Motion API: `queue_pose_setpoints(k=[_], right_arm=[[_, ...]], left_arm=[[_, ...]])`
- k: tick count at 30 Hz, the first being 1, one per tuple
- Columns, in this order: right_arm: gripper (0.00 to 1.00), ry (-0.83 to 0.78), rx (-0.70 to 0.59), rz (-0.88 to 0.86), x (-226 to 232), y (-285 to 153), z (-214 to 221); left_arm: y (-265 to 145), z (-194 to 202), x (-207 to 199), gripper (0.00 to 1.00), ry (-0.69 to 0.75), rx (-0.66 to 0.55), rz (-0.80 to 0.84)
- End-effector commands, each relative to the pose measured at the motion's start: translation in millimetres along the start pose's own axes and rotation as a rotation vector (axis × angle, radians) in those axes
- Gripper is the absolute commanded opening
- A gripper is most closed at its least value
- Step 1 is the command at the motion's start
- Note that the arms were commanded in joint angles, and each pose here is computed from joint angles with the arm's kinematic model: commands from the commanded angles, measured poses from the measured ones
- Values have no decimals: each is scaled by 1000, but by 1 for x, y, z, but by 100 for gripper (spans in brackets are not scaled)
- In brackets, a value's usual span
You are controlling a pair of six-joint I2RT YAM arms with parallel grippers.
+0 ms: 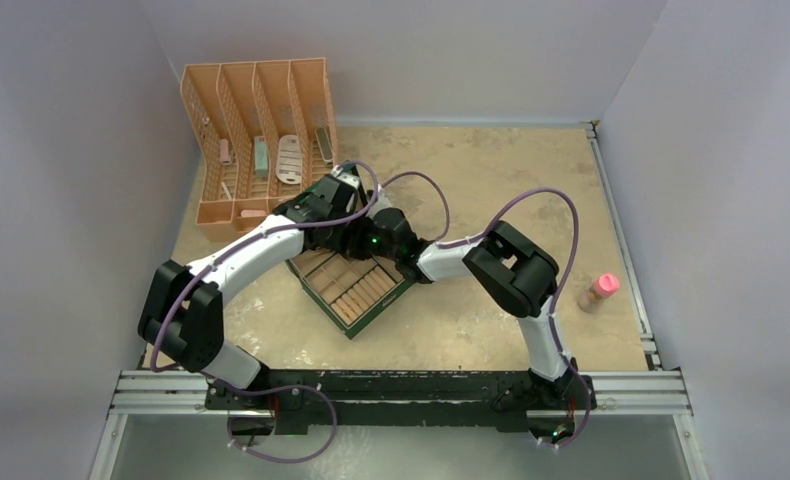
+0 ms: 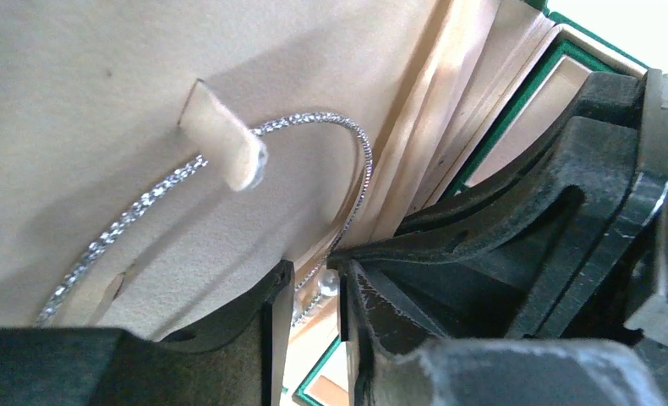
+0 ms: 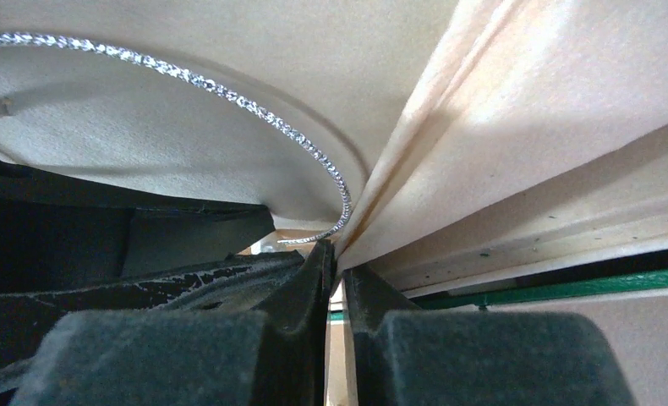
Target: Organize the mixed jewelry
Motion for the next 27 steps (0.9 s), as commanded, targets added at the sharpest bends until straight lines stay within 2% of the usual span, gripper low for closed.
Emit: queue_pose_setpoints(k=[1,6,10,21,27], right_arm=[[10,9,135,115,-19,-15,27],[8,16,95,130,-18,-14,24],[5,24,100,142,-22,-14,25],[4,8,108,80,-18,-39,31],[6,21,75,8,-5,-44,27]], left_arm=[[-20,-16,16,28,-77,-59,-52],[-35,-23,22,33,-112,-108,-59],[-35,-19,22,33,-111,-106,-65],[-12,-4,21,23,-165,34,-204],[-11,-3,20,21,-171,37,-195]])
Point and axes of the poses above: each gripper's point midway between its finger pads, its own y axis out along the fingers, its own x axis along the line the jaws close on, z = x × y, the point moved 10 cm from there along -y, back along the fingers, and after that the axes turned 14 degrees about y, right-handed, at the moved point
